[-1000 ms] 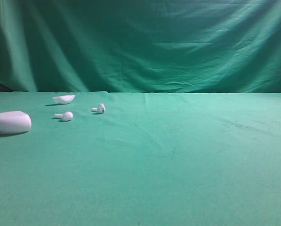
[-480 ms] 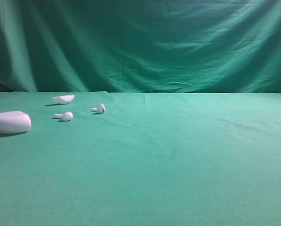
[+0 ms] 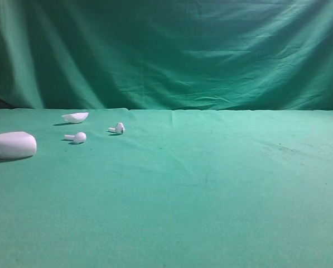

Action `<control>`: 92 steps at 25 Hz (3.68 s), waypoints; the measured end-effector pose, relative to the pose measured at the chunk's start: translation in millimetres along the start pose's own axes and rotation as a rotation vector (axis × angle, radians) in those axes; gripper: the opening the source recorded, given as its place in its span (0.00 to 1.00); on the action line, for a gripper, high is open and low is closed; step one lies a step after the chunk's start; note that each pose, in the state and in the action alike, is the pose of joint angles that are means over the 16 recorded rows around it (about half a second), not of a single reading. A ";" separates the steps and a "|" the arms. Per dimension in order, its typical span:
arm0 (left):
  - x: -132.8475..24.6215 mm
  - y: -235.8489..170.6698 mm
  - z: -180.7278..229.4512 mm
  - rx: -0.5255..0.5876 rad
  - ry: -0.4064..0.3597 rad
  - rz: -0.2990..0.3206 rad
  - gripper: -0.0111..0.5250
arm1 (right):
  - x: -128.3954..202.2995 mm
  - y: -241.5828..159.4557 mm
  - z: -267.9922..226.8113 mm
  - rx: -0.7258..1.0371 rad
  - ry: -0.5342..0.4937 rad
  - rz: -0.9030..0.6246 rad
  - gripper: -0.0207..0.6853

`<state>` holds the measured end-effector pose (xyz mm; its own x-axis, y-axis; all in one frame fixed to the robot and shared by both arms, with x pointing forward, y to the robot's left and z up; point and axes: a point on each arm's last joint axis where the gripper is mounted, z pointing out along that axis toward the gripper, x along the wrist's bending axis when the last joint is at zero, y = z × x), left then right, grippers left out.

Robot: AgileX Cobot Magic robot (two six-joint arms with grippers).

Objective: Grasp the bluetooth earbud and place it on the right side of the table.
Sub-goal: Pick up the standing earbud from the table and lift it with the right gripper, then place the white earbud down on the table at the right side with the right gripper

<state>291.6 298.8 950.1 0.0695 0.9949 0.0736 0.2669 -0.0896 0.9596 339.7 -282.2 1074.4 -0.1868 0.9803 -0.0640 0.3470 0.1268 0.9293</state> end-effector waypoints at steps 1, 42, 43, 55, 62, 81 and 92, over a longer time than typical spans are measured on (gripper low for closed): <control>0.0 0.0 0.0 0.000 0.000 0.000 0.02 | 0.0 3.2 5.3 0.041 0.006 -0.002 0.03; 0.0 0.0 0.0 0.000 0.000 0.000 0.02 | 235.9 56.8 332.3 0.845 0.488 -0.365 0.63; 0.0 0.0 0.0 0.000 0.000 0.000 0.02 | 239.7 54.1 337.2 0.850 0.487 -0.364 0.63; 0.0 0.0 0.0 0.000 0.000 0.000 0.02 | 259.2 26.1 370.0 0.877 0.465 -0.347 0.56; 0.0 0.0 0.0 0.000 0.000 0.000 0.02 | 259.0 22.7 374.4 0.870 0.449 -0.358 0.35; 0.0 0.0 0.0 0.000 0.000 0.000 0.02 | 196.3 153.6 306.2 0.655 0.380 -0.254 0.16; 0.0 0.0 0.0 0.000 0.000 0.000 0.02 | 79.5 133.0 258.5 0.799 0.185 -0.102 0.16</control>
<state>291.6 298.8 950.1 0.0695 0.9948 0.0738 0.2668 -0.0898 0.9595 608.6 -148.3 1098.8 -0.3770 0.9262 -0.0084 0.8558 0.3518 0.3791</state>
